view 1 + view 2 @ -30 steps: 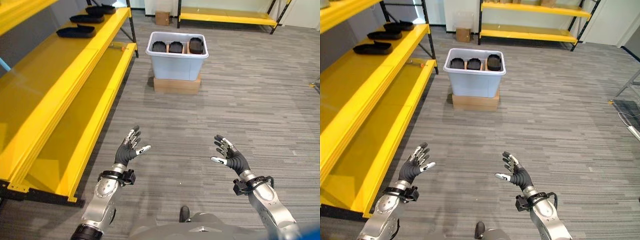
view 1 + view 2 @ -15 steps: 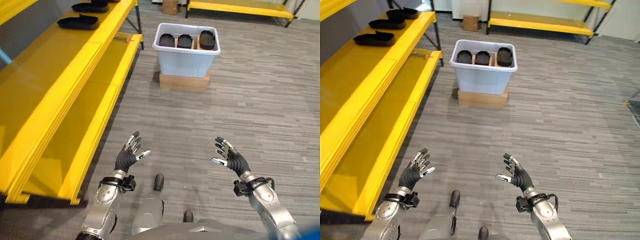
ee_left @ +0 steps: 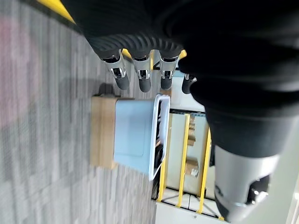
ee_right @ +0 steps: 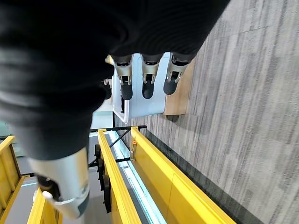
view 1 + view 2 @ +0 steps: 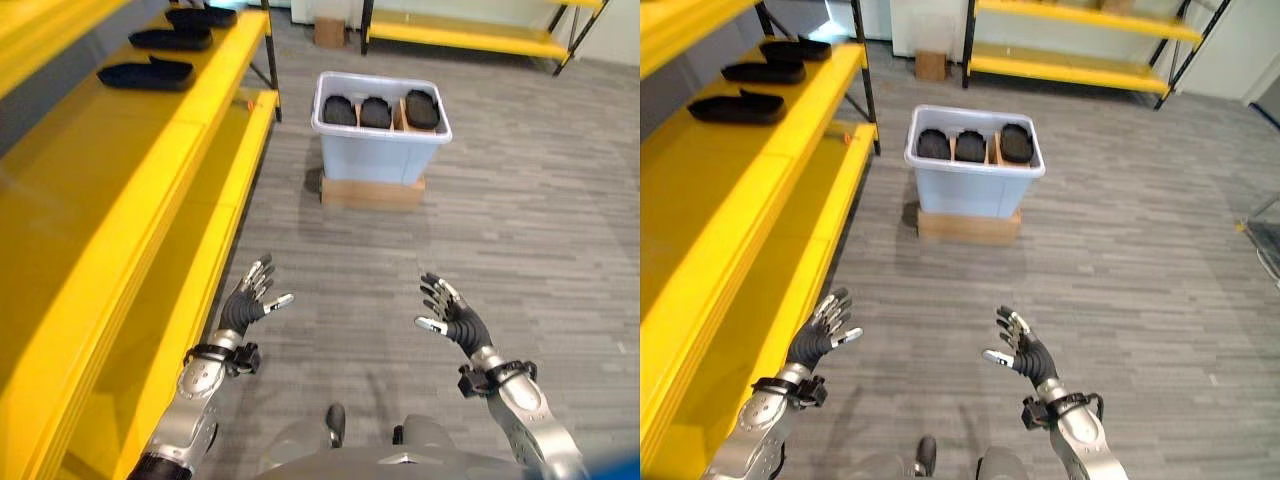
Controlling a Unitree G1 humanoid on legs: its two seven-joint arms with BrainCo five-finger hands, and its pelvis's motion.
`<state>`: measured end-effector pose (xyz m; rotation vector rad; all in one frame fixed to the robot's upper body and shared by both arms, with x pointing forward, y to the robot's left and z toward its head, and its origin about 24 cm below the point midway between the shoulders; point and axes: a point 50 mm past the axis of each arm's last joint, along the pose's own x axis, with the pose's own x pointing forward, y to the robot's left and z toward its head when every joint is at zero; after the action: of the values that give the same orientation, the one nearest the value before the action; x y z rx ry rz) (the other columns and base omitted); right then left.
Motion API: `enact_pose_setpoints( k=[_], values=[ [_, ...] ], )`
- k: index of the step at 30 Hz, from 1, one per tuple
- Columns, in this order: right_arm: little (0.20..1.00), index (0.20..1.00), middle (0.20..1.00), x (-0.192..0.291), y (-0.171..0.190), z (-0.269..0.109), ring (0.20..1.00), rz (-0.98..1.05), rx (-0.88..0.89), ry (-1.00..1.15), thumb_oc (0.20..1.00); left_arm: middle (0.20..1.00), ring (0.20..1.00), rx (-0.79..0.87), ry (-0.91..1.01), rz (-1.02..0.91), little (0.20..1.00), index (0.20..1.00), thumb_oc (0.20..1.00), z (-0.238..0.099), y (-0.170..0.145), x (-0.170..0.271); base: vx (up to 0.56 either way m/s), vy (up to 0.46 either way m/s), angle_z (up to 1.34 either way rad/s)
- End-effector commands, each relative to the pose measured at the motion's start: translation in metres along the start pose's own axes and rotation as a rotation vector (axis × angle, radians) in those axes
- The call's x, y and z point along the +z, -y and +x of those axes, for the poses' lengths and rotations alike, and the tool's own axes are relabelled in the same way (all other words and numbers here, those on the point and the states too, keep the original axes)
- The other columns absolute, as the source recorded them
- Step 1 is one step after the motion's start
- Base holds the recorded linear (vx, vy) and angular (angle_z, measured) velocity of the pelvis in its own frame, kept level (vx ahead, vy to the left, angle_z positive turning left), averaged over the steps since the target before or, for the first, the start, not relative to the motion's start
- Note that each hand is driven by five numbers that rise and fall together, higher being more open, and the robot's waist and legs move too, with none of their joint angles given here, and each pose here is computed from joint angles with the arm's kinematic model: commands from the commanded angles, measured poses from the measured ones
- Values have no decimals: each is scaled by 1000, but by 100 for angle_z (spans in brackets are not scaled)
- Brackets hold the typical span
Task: Move parts from the plastic box to the shelf.
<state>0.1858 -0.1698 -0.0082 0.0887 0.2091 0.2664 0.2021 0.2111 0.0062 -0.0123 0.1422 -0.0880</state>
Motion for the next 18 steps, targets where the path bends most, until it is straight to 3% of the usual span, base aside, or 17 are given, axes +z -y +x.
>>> enact_pose_setpoints(
  k=[1, 18],
  values=[
    [1000, 1000, 1000, 21, 6, 6, 1000, -36, 8, 111, 1000, 1000, 1000, -49, 137, 33, 1000, 1000, 1000, 1, 5, 26, 265, -48, 23],
    [1000, 1000, 1000, 22, 10, 7, 1000, -49, 18, 98, 1000, 1000, 1000, -64, 115, -33, 1000, 1000, 1000, 3, 18, 15, 293, -149, 16]
  ],
)
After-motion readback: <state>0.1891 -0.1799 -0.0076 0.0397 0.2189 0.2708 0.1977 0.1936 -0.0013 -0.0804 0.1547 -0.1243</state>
